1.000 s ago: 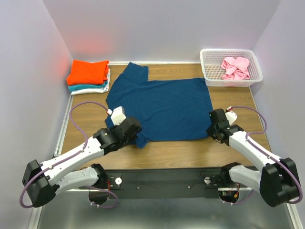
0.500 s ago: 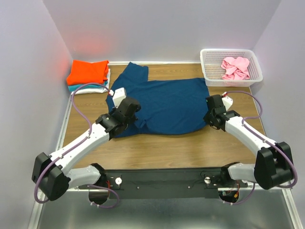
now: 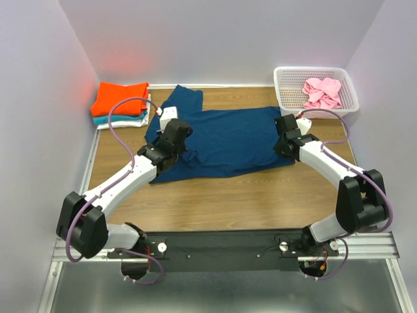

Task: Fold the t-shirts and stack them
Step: Fold the tshirt

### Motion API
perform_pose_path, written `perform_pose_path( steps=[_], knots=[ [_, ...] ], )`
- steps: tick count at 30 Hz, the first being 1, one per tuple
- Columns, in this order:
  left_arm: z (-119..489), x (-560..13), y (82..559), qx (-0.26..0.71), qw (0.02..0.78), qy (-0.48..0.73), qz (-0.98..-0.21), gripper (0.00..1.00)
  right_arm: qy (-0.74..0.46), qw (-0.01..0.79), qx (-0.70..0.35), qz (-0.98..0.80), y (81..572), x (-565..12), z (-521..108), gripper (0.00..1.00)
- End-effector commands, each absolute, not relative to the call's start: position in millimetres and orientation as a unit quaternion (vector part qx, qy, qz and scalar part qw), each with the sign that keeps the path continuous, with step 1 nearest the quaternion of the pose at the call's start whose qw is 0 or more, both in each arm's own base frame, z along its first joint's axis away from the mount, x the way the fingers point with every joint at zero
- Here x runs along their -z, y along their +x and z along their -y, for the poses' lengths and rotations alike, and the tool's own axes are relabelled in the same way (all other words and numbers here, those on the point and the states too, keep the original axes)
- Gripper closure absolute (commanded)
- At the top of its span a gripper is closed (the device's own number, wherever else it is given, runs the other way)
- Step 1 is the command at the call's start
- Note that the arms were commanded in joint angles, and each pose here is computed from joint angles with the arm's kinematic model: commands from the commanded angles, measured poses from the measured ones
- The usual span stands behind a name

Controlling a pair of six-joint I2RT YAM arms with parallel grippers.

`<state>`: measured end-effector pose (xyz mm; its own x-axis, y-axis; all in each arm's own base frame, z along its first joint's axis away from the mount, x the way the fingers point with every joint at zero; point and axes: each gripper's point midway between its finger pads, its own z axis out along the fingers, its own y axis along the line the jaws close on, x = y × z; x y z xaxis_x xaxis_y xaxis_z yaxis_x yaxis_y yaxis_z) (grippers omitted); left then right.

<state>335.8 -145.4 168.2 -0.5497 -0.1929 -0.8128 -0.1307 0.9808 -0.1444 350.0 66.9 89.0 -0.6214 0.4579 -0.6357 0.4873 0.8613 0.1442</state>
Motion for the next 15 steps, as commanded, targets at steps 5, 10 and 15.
perform_pose_path(
  steps=[5,10,15],
  knots=[
    [144.4,-175.2,373.4,0.023,0.496,-0.061,-0.866,1.00,0.261,0.357,0.055,-0.895,374.9,-92.8,-57.6,0.91],
    [144.0,-165.1,389.6,0.017,0.493,-0.050,-0.868,1.00,0.262,0.355,0.061,-0.895,383.6,-90.0,-56.8,0.91],
    [139.3,-158.1,400.6,0.009,0.486,-0.051,-0.872,1.00,0.258,0.345,0.069,-0.900,392.4,-80.7,-57.5,0.91]
  ],
)
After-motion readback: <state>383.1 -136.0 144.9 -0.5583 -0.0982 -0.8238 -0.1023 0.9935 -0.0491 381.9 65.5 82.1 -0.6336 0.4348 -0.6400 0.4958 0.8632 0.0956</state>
